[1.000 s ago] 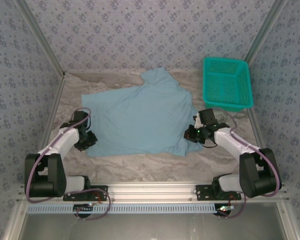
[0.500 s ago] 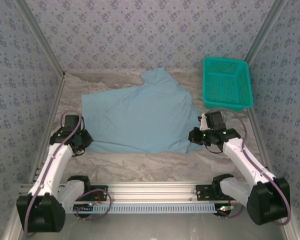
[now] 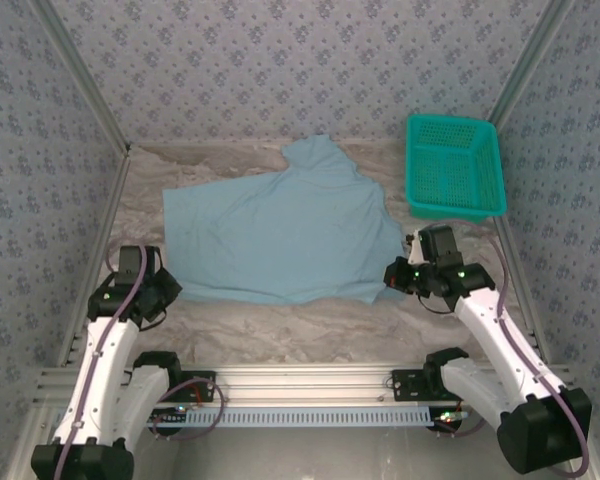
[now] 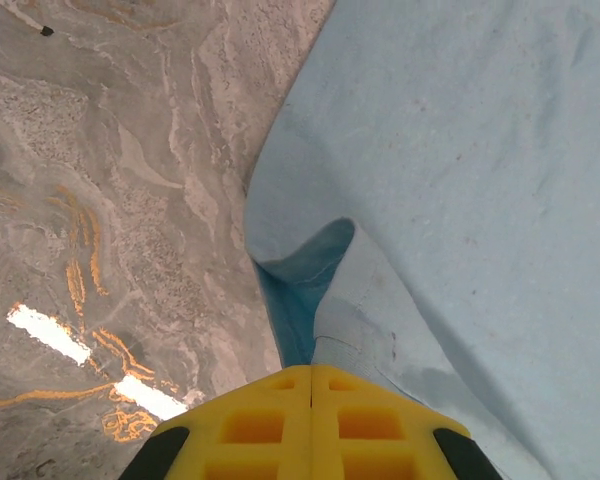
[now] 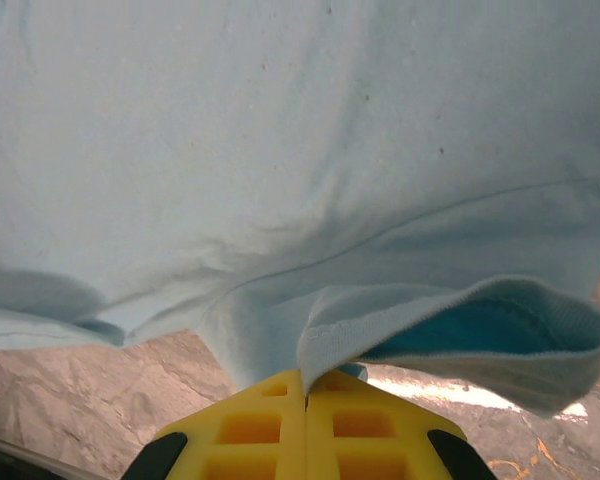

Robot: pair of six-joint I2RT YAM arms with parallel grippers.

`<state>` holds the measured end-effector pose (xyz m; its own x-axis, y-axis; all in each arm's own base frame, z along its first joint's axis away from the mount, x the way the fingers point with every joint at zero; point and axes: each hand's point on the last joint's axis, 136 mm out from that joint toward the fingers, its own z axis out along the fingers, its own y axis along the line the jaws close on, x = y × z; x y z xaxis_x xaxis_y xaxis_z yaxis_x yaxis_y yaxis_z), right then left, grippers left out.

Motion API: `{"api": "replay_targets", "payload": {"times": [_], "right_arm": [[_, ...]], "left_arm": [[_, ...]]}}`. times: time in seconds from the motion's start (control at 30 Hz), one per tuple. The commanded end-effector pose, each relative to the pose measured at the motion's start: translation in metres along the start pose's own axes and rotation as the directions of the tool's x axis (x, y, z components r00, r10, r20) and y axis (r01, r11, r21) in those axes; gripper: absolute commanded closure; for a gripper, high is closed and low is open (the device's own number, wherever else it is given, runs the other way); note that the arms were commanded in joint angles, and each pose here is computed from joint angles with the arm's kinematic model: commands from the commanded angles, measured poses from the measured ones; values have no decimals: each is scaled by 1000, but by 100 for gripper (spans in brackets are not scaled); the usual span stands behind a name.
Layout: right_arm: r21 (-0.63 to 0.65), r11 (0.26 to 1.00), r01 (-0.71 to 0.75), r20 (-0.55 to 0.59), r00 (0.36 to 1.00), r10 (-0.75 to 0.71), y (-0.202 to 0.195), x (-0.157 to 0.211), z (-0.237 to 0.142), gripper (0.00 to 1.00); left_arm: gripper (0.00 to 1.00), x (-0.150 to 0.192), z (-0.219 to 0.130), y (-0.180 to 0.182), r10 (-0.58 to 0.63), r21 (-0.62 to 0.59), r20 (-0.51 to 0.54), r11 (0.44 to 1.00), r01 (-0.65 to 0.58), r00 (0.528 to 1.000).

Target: Fold the inside-out t-shirt

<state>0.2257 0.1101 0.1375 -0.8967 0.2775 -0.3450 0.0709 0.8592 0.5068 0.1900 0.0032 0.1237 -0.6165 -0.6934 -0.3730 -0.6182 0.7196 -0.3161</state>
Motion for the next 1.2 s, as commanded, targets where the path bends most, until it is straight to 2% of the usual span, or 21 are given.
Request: {"api": "replay_targets", "payload": {"times": [0.0,0.13,0.4,0.43,0.6,0.83,1.17], "right_arm": [[2,1000,-29,35,999,29,7,-25,-5,100],[8,1000,-28,36,999,27,10,-55,5,100],[63,997,38,6,999,-39,14,-112,45,100],[67,996,53,38,998,-55,17,-128,49,100],[110,991,77,52,995,-83,21,-166,75,100],[140,987,86,6,996,-87,18,-186,123,100],[142,986,88,0,996,-89,20,-197,148,100]], "left_arm": [[100,-5,11,3,-32,-7,23,999,32,999],[100,-16,22,1,-24,-10,40,1000,25,999],[100,-58,45,-29,-21,47,126,999,15,992],[100,-62,50,-31,-19,48,130,999,13,991],[100,-80,67,-39,13,21,150,1000,-17,989],[100,-106,86,-62,39,38,170,998,-46,985],[100,-125,108,-75,86,10,170,996,-89,982]]}}
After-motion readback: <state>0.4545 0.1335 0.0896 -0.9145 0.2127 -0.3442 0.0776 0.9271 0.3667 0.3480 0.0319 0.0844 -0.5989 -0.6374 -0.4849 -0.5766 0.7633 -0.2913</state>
